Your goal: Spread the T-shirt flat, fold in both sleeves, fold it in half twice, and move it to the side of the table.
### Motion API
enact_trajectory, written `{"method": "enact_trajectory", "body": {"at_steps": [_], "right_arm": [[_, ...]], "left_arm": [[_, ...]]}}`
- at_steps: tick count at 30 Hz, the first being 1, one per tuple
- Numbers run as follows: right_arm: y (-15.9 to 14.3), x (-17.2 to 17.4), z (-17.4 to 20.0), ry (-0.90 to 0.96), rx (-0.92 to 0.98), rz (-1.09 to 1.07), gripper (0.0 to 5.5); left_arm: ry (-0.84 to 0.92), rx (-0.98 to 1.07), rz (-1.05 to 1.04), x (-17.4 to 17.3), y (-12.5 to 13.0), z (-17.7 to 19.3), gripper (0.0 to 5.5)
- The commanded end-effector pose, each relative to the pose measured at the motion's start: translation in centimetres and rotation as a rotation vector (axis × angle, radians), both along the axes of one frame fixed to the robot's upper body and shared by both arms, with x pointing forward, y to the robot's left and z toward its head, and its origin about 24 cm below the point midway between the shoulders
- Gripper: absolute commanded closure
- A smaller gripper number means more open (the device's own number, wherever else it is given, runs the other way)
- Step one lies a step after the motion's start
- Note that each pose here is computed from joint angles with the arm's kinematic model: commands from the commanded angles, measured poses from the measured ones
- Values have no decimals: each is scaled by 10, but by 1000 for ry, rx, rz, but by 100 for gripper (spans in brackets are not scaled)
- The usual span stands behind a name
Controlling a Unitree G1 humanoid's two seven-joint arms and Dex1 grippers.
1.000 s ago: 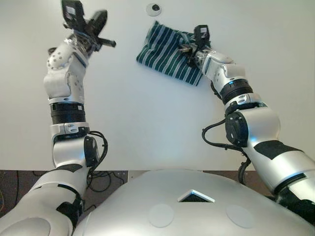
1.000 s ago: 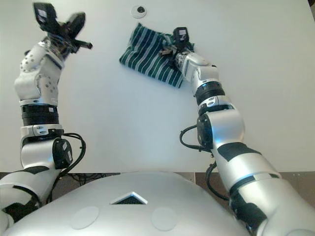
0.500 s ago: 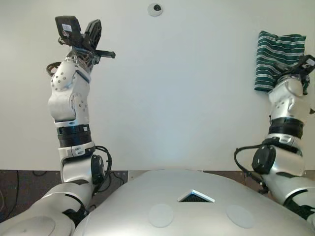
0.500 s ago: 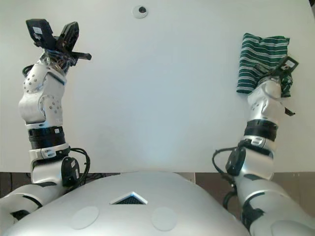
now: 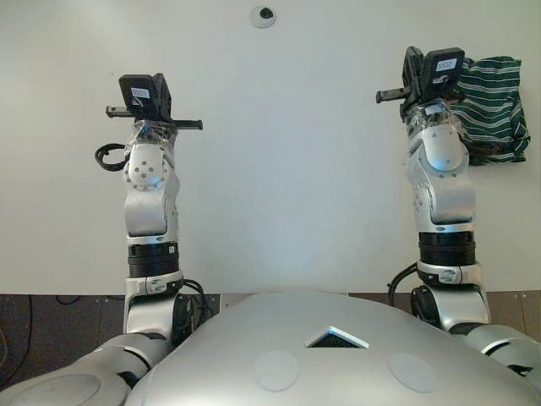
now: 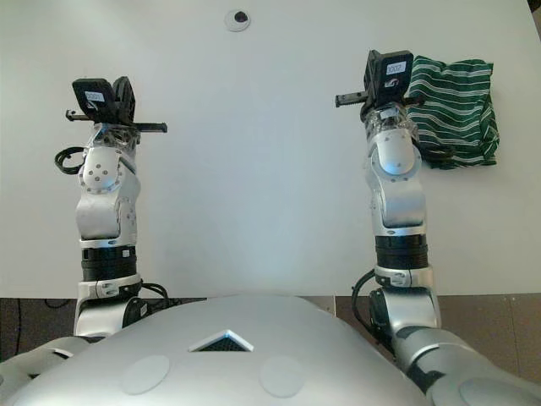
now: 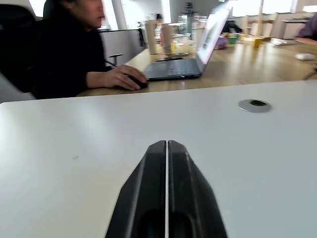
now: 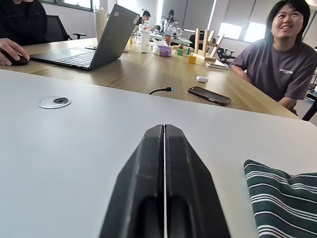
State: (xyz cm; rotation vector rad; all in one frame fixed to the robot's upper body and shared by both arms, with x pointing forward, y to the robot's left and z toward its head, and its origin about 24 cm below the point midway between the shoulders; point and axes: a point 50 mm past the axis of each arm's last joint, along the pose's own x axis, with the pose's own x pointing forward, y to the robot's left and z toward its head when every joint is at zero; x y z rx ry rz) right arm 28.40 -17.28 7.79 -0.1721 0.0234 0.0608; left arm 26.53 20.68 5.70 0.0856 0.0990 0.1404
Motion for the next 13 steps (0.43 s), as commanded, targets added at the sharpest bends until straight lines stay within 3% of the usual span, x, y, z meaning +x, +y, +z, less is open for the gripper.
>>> {"method": "enact_trajectory", "body": {"at_steps": [1,4,7,13], "right_arm": [[8,2,0,-5,25,18,547],[1,1,-5,23,49,-28,547],[-26,9,-8,58,57,-132,547],[-152,7,-31,231,84,-590,547]], "left_arm": [[-13,-6,39,-1,3,1,549],[-17,-10,35,1,2,2,549],[-27,-8,26,2,2,5,549],[-27,-1,22,3,3,5,549]]}}
